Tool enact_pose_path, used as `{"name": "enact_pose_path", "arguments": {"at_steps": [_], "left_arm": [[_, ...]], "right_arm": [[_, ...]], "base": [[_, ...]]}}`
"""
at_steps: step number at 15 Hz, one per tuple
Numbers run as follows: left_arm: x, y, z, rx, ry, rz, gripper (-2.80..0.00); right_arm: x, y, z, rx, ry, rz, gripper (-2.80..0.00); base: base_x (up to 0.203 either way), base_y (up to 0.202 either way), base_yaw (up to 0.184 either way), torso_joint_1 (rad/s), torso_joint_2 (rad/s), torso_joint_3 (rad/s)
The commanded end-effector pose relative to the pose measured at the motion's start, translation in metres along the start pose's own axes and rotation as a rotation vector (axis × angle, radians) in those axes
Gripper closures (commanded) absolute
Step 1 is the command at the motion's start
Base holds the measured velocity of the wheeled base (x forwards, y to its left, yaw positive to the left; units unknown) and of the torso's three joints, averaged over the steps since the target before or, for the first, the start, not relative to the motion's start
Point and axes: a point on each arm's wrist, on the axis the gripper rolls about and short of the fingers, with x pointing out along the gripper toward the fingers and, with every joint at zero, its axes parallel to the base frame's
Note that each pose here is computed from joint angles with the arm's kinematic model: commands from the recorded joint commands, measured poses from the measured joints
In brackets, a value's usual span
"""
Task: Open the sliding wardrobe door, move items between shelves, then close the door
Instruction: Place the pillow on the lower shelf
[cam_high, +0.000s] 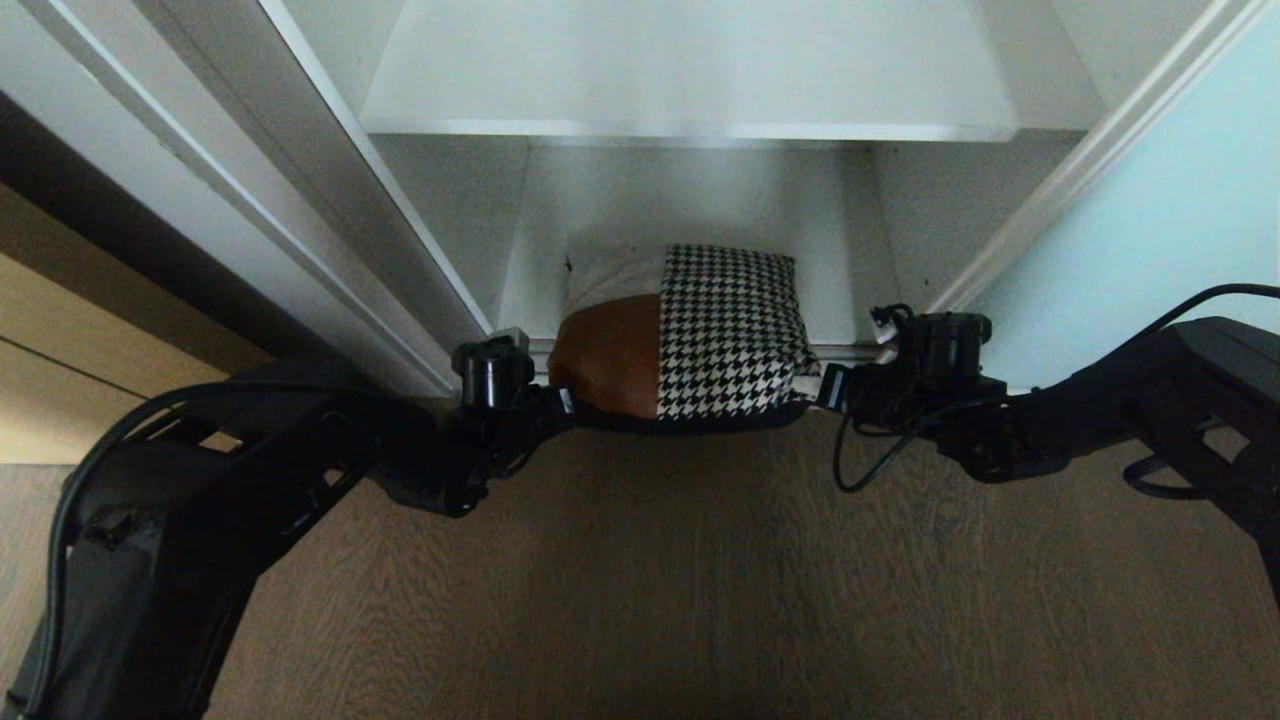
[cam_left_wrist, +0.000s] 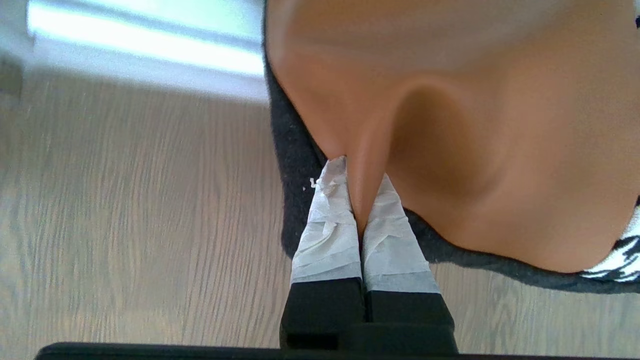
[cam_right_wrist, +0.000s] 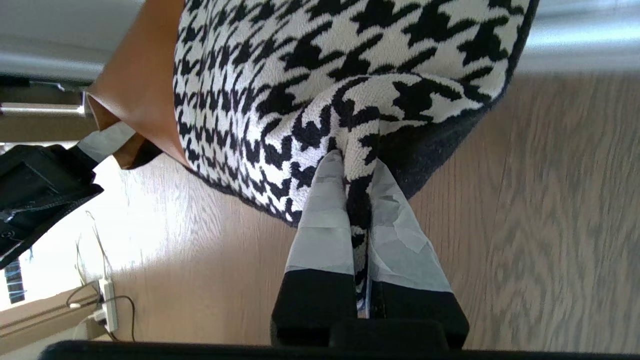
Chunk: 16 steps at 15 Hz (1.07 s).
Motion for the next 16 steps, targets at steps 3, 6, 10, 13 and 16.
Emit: {"name": "enact_pose_path", "arguments": {"at_steps": [3,6,10,13,16], "left_arm": [[0.001,0.000,0.000,-0.003,-0.007,-0.001,0.00],[-0.001,0.000,0.000,-0.001,-0.006,0.000,0.00],[-0.002,0.002,-0.006,0.021,0.012,0.006,0.00],[-0.009,0.003,-0.006,0.033,0.039,0.025,0.00],[-0.009,0.004,-0.010,0.060,0.104,0.061,0.00]], "right_arm": [[-0.001,0.003,0.003,-0.003,-0.009,0.008,0.00],[-0.002,0.003,0.003,-0.002,-0.007,0.007,0.00],[-0.002,0.003,0.000,0.000,0.001,0.005,0.00],[0.002,-0.001,-0.004,0.009,0.023,-0.006,0.00],[0.009,-0.008,-0.010,-0.011,0.056,-0.044,0.00]], "base": [[0.194,0.000,0.000,0.002,0.00,0.002],[0.200,0.000,0.000,0.000,0.00,0.001],[0.196,0.000,0.001,0.002,0.00,0.002],[0.073,0.000,0.000,0.004,0.00,0.002],[0.000,0.000,0.000,0.000,0.00,0.000]]}}
